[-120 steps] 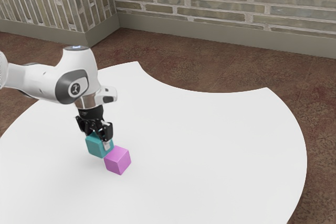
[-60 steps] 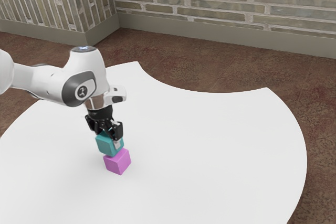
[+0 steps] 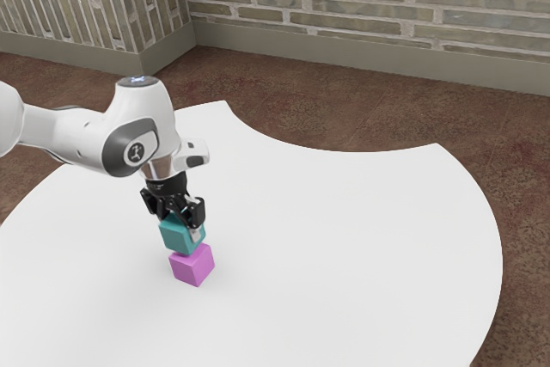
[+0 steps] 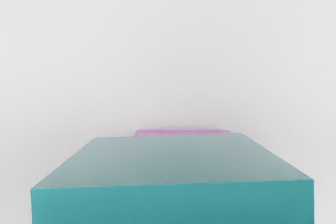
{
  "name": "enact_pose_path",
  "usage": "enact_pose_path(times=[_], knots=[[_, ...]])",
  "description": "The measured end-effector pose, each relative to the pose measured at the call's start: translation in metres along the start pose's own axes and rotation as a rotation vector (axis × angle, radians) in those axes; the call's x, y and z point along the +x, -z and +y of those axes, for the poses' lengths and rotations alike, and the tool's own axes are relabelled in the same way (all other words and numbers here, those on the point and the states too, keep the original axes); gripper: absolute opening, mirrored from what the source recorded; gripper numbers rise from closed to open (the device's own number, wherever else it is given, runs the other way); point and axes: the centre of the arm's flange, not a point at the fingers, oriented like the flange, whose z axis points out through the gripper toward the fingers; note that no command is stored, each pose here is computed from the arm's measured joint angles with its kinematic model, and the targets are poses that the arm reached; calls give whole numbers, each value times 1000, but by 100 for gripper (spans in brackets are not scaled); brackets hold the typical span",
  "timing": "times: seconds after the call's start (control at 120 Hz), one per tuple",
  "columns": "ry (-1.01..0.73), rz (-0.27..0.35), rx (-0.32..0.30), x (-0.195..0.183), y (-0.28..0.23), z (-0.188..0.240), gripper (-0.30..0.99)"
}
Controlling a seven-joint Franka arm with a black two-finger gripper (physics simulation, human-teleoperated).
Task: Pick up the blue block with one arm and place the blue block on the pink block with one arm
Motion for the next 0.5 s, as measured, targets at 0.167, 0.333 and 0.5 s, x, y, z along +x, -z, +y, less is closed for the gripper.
enact_pose_path(times=[0.167,0.333,0.5], knots=[[-3,3,2,0,-1,8,36],[8,8,3,0,0,11,36],[13,7,10,-6,-1,15,36]])
